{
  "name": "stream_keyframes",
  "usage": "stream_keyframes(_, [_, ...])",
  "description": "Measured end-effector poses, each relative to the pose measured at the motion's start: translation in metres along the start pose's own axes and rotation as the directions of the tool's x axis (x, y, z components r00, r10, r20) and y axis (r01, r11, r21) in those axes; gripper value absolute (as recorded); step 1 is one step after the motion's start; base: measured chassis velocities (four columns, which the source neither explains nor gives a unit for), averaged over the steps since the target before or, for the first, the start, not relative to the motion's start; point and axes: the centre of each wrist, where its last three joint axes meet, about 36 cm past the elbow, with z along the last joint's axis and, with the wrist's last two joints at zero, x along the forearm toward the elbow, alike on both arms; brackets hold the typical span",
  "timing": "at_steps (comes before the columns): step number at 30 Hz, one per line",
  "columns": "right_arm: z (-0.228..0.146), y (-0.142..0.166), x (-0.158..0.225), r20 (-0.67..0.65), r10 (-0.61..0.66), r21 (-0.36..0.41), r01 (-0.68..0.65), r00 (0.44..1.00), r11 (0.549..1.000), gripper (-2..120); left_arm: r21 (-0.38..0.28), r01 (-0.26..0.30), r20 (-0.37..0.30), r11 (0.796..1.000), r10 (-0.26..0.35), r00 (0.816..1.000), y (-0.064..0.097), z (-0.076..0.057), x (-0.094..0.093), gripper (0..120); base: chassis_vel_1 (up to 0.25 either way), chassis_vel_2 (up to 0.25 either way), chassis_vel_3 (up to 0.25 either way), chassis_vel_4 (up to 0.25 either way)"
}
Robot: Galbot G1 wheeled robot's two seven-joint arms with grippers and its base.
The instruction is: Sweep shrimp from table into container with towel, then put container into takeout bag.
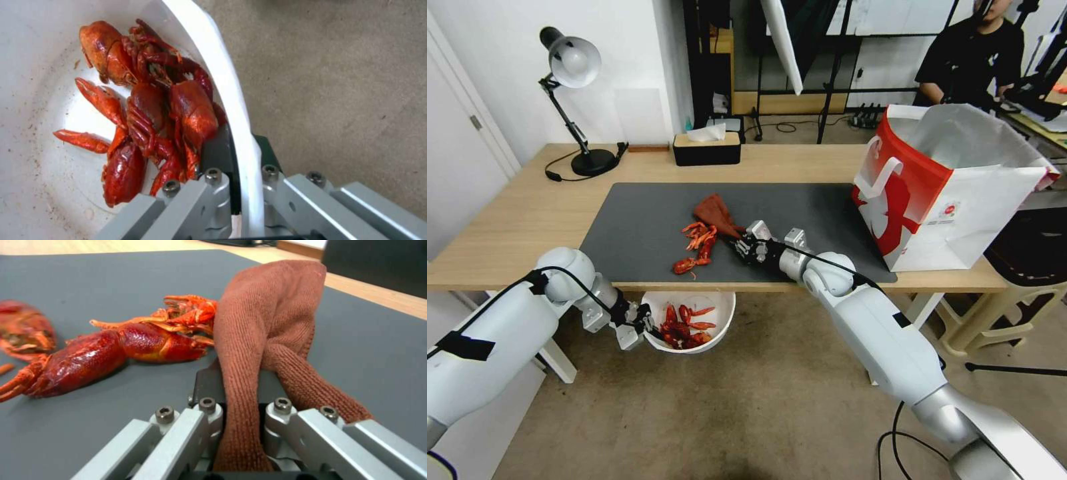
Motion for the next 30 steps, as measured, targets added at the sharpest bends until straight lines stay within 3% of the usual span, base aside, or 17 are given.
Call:
stream_keyframes(11, [0.002, -0.008, 0.006, 0.004, -0.119, 0.029, 0.118, 0.993, 0.993, 4, 0.012, 0.002, -0.006, 1.0, -0.002, 1.0, -0.006, 0.003, 0.004, 0, 0.0, 0.0, 0.0, 0.0])
stream_keyframes(30, [0.007, 0.009, 0.021, 0.012, -0.185, 0.043, 0.185, 0.983, 0.982, 4, 0.011, 0.006, -0.009, 1.0, -0.006, 1.0, -0.005, 0.004, 0.009, 0, 0.0, 0.0, 0.0, 0.0])
